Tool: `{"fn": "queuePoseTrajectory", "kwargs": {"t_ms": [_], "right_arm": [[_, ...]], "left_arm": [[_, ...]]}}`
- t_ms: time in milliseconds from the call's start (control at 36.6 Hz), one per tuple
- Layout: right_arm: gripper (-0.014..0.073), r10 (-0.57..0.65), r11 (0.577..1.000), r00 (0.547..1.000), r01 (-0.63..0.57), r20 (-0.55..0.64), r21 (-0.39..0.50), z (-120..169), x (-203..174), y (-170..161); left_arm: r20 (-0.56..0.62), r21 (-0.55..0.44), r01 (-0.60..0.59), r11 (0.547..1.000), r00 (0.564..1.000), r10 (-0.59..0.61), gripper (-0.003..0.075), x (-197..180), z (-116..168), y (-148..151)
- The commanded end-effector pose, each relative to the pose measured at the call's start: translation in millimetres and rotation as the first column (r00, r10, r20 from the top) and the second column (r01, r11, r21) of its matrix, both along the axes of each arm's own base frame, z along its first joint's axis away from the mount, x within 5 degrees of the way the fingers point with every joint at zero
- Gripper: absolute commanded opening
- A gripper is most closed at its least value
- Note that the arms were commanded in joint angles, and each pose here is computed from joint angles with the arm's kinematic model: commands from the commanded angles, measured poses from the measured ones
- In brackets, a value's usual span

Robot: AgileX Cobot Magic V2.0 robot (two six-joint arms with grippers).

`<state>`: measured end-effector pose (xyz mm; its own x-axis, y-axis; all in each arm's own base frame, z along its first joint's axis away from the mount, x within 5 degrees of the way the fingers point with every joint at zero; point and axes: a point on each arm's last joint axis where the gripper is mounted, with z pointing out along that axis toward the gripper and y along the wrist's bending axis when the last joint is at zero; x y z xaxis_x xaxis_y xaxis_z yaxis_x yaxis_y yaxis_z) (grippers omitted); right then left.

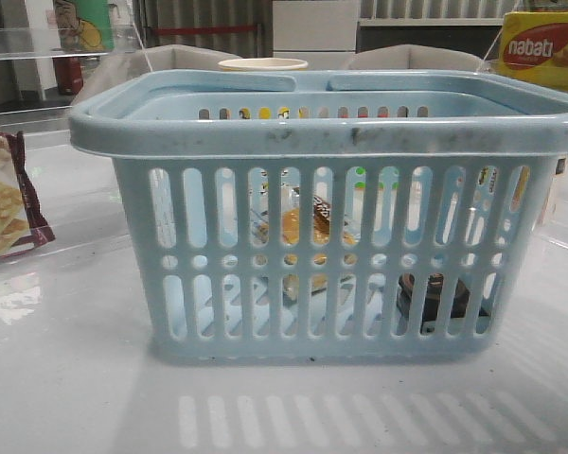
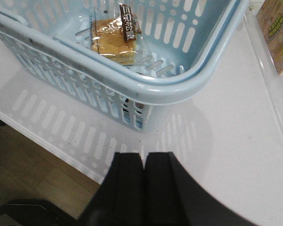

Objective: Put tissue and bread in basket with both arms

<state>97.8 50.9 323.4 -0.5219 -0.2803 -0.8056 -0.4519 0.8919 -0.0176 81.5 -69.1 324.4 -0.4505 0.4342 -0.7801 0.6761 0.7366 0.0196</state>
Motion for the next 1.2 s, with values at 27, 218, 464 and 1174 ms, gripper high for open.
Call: {"fn": "queuePoseTrajectory", "kwargs": {"t_ms": [27,218,464,1174], "right_arm": [[0.0056,0.007,1.0,0.996,-0.009,0.086,0.024,12.8,2.6,0.9],[0.0056,0.007,1.0,0.996,-0.009,0.086,0.024,12.8,2.6,0.9],[0.0056,0.007,1.0,0.996,-0.009,0.086,0.024,12.8,2.6,0.9],[0.0056,0.007,1.0,0.996,-0.008,0.084,0.022,12.5,2.5,0.8]], "left_arm": [[0.126,-0.116,-0.073,0.991,0.988,0.088,0.0091,-2.3,16.5,10.6],[0.346,-0.293,-0.254,0.922,0.871,0.349,0.0091,-6.7,-1.9,37.5],[0.538,-0.477,-0.369,0.798,0.595,0.597,0.0091,-24.7,-67.8,62.2],[0.536,-0.475,-0.41,0.778,0.567,0.626,0.0091,-27.3,-110.6,65.4]]}}
